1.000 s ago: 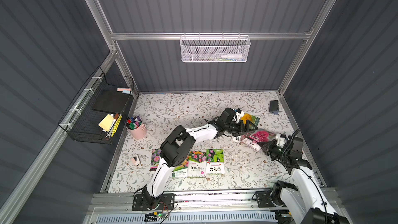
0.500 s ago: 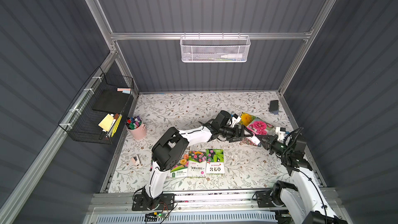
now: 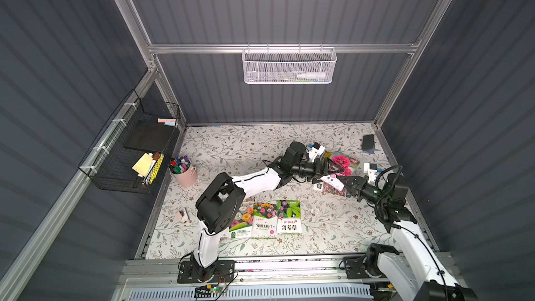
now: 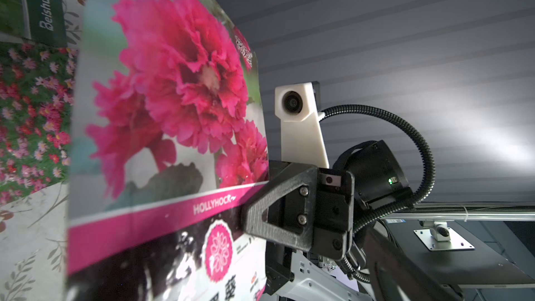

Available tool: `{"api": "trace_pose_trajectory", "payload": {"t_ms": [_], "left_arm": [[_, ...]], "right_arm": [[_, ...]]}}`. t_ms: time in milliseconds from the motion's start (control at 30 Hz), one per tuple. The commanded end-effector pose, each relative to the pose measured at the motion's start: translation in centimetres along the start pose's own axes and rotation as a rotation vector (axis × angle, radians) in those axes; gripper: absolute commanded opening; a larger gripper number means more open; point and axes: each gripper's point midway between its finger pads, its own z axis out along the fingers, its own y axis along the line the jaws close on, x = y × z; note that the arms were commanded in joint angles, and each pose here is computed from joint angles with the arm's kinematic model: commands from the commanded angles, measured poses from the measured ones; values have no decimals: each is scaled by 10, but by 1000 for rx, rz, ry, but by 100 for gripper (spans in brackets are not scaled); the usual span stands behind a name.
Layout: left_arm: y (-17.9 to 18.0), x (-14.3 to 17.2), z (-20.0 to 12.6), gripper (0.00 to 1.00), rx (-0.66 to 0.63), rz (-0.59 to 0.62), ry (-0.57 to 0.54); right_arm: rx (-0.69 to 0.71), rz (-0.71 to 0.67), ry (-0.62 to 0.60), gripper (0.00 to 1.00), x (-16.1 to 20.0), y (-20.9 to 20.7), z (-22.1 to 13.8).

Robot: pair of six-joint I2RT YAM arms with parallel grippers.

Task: Arrange the seed packets in a row
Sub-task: Pick up the seed packet from the center of the board.

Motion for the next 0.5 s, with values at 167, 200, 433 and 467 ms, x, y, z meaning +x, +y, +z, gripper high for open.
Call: {"api": "trace_pose_trajectory", "payload": {"t_ms": [167,200,433,467], "left_arm": [[-6,-6,-3,83,45,-28,-18],[-5,-5,-4,77,38,-26,-16],[12,2,-19,67,-94,48,14],[13,1,-21,67,-105,48,15]], "right_arm": [[-59,-44,17,0,-1,22,0],[-61,-42,19,0,-1,22,-1],[-72,-46,50,0,6,21,-1],[-72,-45,55,0,7,21,0]]}}
